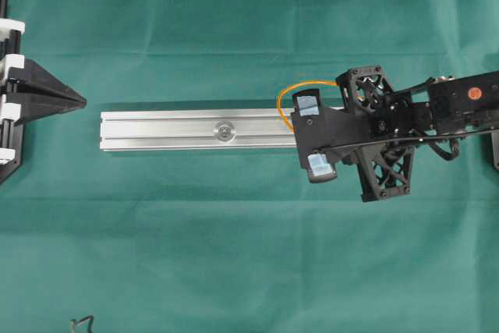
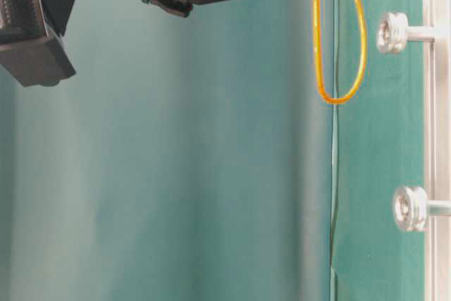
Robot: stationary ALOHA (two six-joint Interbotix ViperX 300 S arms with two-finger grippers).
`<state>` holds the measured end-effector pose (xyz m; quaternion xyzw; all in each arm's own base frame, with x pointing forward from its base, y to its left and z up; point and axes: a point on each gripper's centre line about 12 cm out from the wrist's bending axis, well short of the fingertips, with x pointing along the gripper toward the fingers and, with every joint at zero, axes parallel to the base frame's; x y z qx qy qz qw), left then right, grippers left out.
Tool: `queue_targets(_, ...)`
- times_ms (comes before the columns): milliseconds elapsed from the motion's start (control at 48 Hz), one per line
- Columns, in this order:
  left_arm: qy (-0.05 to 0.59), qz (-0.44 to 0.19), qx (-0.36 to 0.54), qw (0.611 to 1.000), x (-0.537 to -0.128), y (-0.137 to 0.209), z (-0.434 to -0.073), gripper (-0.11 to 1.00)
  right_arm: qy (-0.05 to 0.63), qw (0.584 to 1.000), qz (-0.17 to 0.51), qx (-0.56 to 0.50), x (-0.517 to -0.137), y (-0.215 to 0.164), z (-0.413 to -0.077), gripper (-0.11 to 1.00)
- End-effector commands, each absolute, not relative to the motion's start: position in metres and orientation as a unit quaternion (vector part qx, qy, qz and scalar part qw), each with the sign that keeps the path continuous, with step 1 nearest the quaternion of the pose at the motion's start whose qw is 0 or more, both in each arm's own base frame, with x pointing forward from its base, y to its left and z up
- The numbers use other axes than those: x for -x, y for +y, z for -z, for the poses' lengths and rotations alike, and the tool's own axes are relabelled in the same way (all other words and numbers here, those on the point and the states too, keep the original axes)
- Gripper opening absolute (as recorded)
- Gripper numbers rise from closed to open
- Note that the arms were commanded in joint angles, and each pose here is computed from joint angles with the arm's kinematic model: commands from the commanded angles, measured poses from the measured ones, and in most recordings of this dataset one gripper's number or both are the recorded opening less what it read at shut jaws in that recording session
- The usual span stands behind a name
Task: Hook the rubber onto the shaft.
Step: 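Move the held band over the right metal pulley on the bar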
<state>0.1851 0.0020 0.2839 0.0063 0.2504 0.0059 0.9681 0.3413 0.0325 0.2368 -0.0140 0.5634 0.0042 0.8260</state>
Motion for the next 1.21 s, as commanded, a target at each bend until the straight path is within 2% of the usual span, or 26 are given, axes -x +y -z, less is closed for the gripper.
queue_targets(0, 0.238, -0.007, -0.008, 0.971, -0.1884, 0.0024, -0.2951, 0.02, 0.552, 0.834, -0.004, 0.013, -0.3428, 0.032, -0.2439, 0.07)
queue_targets(1188, 0.238, -0.007, -0.007, 0.971, -0.1884, 0.0024, -0.2951, 0.02, 0.548, 0.836, -0.014, 0.007, -0.3434, 0.0397, -0.2438, 0.07)
